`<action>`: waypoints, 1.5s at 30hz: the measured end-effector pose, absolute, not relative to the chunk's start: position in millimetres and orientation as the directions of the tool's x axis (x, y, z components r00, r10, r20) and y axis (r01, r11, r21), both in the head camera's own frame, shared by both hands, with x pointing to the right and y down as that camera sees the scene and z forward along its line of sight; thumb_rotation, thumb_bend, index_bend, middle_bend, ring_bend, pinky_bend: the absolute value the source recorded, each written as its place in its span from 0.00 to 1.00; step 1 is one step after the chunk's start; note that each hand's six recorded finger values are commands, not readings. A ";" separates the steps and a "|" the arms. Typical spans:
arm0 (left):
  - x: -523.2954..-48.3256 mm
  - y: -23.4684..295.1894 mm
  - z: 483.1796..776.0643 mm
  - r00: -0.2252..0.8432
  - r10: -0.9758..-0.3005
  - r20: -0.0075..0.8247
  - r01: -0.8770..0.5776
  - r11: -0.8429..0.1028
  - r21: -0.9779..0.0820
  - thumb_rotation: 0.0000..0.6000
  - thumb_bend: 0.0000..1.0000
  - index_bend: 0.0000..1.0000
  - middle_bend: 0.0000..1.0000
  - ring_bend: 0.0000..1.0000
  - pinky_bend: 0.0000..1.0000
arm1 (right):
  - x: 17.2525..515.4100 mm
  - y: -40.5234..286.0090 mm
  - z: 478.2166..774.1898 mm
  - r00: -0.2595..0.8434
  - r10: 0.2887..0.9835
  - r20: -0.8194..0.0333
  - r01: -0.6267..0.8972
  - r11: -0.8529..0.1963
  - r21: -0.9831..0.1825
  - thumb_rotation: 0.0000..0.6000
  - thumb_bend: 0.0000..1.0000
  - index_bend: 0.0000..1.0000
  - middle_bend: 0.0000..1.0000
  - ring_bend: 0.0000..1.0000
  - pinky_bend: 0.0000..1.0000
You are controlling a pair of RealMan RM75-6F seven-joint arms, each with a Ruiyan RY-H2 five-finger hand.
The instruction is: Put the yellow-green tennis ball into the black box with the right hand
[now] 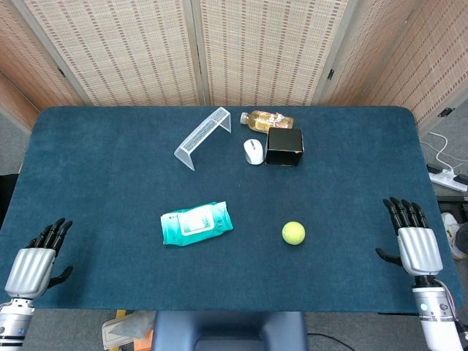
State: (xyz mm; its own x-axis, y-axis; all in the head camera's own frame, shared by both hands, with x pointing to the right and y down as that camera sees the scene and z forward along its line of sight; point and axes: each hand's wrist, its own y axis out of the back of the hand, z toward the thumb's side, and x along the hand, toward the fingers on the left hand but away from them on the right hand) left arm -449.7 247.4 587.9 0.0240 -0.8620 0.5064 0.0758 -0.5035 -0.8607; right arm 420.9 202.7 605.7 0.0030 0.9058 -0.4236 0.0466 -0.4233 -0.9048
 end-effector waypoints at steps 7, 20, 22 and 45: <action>-448.6 248.3 585.9 0.027 -0.864 0.503 0.076 -0.500 -0.863 1.00 0.27 0.08 0.17 0.15 0.36 | 420.5 206.5 605.8 0.010 0.902 -0.432 0.040 -0.432 -0.901 1.00 0.11 0.03 0.07 0.00 0.02; -447.9 248.2 584.5 0.033 -0.865 0.500 0.062 -0.498 -0.865 1.00 0.27 0.08 0.17 0.15 0.36 | 386.6 227.7 607.9 0.098 0.923 -0.373 0.027 -0.377 -0.926 1.00 0.51 0.27 0.39 0.18 0.28; -448.3 248.4 583.6 0.034 -0.866 0.500 0.057 -0.498 -0.866 1.00 0.27 0.08 0.17 0.15 0.36 | 380.2 232.5 610.6 0.106 0.922 -0.372 0.018 -0.376 -0.926 1.00 0.55 0.37 0.47 0.29 0.37; -450.2 248.1 581.3 0.041 -0.863 0.503 0.037 -0.502 -0.864 1.00 0.27 0.08 0.17 0.15 0.36 | 276.0 269.1 687.1 0.252 0.853 -0.456 0.058 -0.484 -0.873 1.00 0.71 0.83 0.90 0.69 0.70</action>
